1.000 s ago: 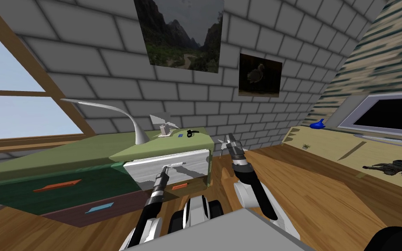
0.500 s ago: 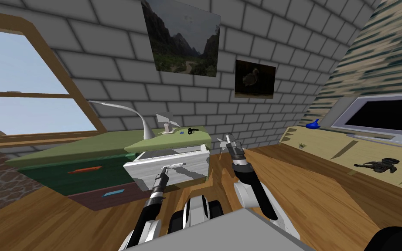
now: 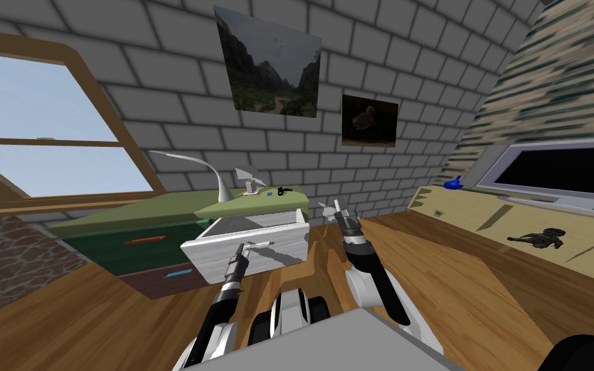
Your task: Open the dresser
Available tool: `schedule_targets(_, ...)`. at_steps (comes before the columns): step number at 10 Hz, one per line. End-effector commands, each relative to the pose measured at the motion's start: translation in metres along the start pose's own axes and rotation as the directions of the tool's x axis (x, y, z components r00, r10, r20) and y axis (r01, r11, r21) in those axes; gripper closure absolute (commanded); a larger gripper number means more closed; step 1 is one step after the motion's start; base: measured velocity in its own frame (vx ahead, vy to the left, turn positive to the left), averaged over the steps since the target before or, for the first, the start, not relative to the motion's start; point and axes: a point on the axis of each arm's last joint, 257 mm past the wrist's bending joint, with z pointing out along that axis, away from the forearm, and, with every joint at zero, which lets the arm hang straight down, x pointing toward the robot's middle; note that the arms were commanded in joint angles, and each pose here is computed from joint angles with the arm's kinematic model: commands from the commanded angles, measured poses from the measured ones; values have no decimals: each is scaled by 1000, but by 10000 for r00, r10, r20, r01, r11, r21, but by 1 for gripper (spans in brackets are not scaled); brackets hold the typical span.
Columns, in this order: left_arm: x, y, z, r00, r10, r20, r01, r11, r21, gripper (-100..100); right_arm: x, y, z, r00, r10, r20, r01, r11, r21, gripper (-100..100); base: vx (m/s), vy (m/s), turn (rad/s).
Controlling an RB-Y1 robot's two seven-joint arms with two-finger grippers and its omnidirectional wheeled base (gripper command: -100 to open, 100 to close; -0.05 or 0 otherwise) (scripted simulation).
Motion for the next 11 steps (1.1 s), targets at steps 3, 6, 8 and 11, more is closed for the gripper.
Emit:
schedule_targets(3, -15, -23, 33, 9992, 66, 386, -66, 10000, 20, -100, 0, 0, 0, 10000, 0, 0, 0, 10000, 0, 0, -94, -8, -76)
schedule_targets(6, -24, -40, 53, 9981, 67, 610, -70, 10000, 50, -100, 0, 0, 0, 10000, 0, 0, 0, 10000, 1, 0, -86, -7, -77)
schedule_targets(8, -27, -38, 53, 9977, 82, 675, -78, 9999, -64, -100, 0, 0, 0, 10000, 0, 0, 0, 10000, 1, 0, -51, -8, -49)
schedule_targets(11, -29, -34, 52, 9974, 95, 716, -81, 9998, -192, 0, 0, 0, 0, 10000, -1, 0, 1, 10000, 2, 0, 0, 0, 0)
